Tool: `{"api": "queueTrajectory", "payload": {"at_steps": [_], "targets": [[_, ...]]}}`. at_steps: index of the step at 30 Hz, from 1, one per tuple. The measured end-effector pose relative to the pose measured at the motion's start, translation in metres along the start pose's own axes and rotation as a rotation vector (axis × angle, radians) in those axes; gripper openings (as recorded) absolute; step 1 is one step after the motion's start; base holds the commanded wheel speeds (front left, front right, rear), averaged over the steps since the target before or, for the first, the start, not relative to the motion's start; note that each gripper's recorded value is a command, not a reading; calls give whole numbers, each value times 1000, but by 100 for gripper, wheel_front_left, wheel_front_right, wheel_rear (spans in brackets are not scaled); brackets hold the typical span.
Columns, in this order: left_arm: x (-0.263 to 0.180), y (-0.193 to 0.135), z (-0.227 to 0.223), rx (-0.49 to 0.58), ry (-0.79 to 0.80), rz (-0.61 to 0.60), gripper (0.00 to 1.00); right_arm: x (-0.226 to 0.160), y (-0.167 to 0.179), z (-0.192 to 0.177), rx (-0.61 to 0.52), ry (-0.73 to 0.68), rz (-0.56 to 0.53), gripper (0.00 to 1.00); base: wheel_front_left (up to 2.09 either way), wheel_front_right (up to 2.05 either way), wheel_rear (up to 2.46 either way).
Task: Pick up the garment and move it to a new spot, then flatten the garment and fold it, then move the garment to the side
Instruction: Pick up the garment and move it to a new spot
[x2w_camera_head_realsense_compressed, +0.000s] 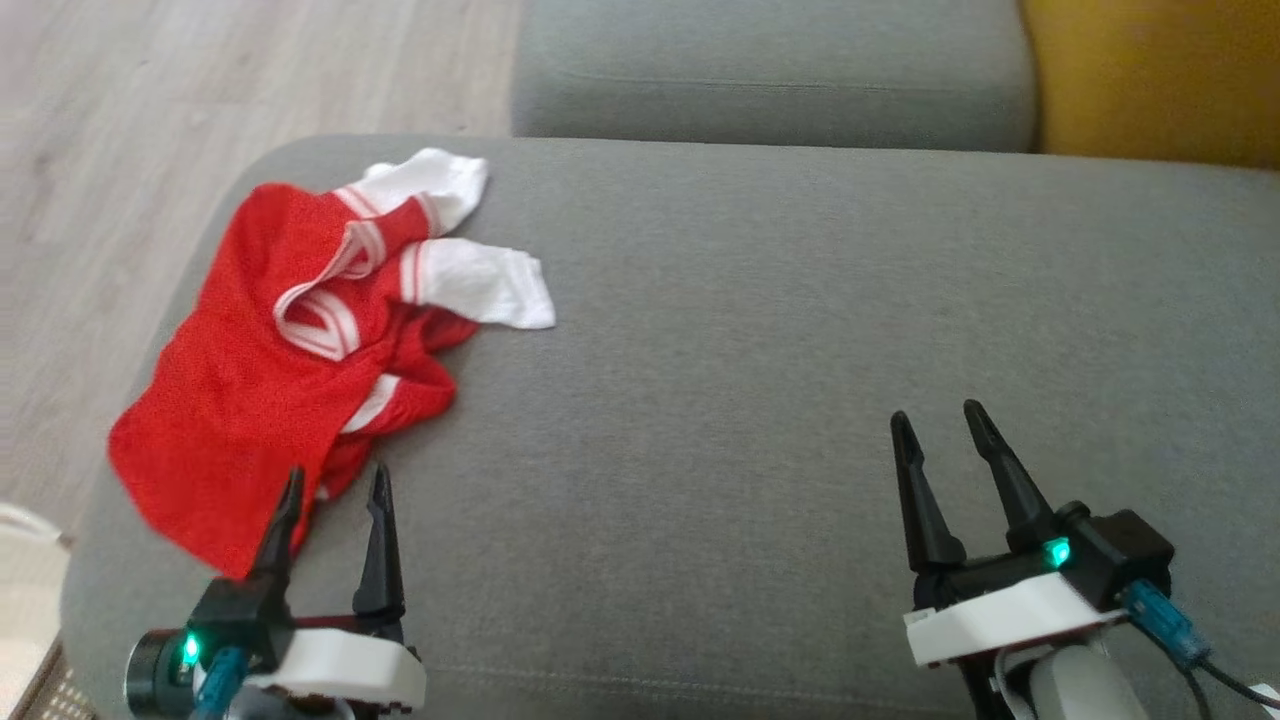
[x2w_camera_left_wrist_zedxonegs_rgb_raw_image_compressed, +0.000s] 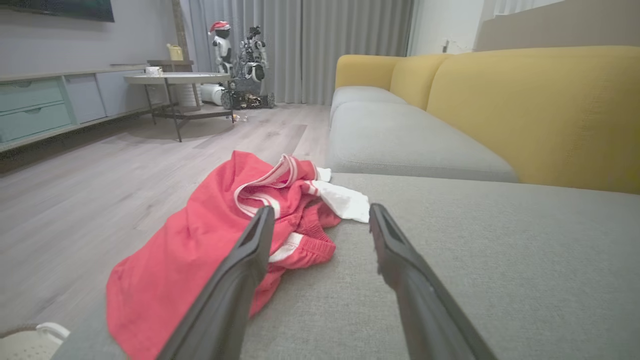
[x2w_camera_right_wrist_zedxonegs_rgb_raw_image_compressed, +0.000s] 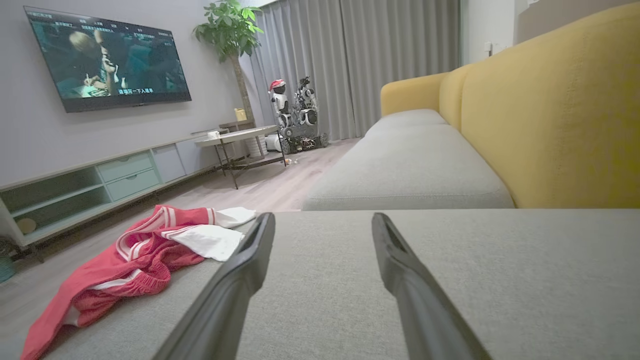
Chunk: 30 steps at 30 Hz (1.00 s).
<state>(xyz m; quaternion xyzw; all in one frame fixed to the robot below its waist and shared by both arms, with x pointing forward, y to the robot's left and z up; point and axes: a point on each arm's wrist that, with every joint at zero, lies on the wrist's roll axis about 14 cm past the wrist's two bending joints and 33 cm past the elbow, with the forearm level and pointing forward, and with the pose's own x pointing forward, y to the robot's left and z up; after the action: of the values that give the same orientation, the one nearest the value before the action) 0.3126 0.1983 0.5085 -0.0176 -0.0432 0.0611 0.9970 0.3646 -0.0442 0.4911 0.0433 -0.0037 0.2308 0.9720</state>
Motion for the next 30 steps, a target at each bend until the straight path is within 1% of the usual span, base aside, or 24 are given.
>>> {"api": "queueTrajectory", "payload": {"at_steps": [21, 27, 30], "targets": [[-45, 65, 7, 20, -14, 236, 100, 31, 73, -10, -6, 33, 248, 100, 0, 0, 0], [-46, 79, 2, 40, 13, 284, 100, 35, 76, -23, -5, 64, 266, 100, 0, 0, 0], [-32, 88, 13, 67, -15, 293, 100, 42, 74, -29, -22, 75, 272, 100, 0, 0, 0]]}}
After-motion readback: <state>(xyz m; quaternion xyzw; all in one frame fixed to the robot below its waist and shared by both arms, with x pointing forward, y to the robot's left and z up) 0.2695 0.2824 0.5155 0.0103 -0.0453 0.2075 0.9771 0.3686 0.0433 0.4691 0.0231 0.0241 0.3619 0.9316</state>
